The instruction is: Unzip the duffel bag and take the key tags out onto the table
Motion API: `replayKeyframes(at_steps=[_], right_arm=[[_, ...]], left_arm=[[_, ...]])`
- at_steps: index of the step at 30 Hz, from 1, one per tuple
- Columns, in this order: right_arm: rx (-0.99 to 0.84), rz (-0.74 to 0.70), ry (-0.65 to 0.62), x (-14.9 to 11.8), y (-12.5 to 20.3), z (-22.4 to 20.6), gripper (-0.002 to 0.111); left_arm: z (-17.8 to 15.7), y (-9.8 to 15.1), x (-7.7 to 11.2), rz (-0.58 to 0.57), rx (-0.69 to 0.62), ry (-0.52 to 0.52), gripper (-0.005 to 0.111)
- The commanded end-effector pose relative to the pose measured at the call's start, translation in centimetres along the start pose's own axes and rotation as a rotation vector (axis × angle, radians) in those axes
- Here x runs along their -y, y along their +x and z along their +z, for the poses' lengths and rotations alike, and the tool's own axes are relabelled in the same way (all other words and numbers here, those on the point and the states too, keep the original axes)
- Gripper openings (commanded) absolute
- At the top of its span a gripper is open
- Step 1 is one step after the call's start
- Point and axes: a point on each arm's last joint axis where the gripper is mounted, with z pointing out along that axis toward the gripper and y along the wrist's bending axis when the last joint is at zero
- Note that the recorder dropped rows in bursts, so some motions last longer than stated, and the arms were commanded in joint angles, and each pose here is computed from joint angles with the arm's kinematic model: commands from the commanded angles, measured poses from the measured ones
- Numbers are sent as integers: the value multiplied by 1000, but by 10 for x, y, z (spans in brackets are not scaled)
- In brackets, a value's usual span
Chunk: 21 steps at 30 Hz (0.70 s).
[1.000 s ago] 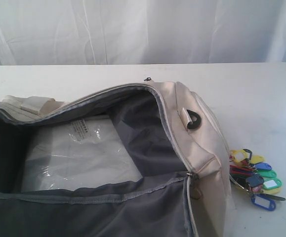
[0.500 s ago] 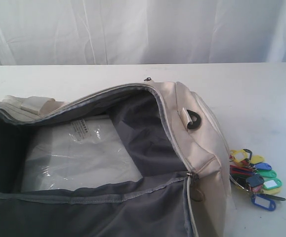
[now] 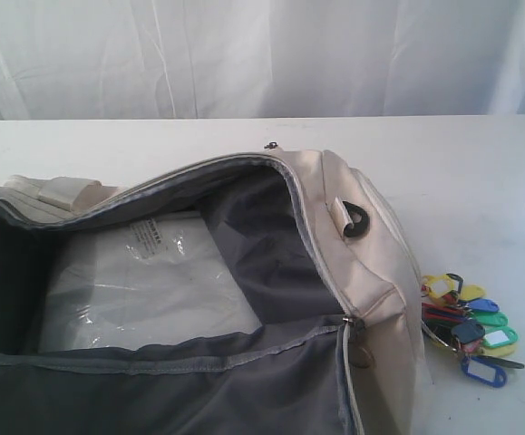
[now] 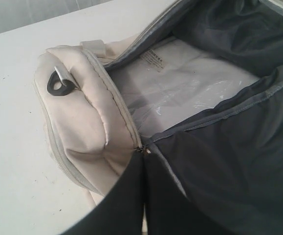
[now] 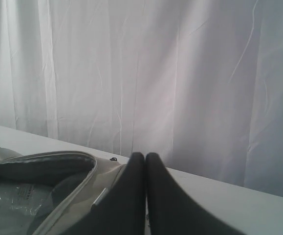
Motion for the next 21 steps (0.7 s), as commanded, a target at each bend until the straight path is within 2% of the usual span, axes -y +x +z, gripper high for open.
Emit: replayKeyframes(at_steps=[1, 9, 12, 17, 21], right_arm=[[-4, 3, 1, 0, 2, 0, 0], [-4, 3, 1, 0, 2, 0, 0], [-4, 3, 1, 0, 2, 0, 0], [-4, 3, 1, 0, 2, 0, 0], [-4, 3, 1, 0, 2, 0, 0]], left_arm=[[-1, 0, 0, -6, 10, 2, 0], [-1, 0, -1, 6, 13, -6, 0], [-1, 1, -5, 95, -1, -75, 0], [2, -9, -8, 84, 96, -200, 0], [23, -8, -16, 60, 183, -297, 0]])
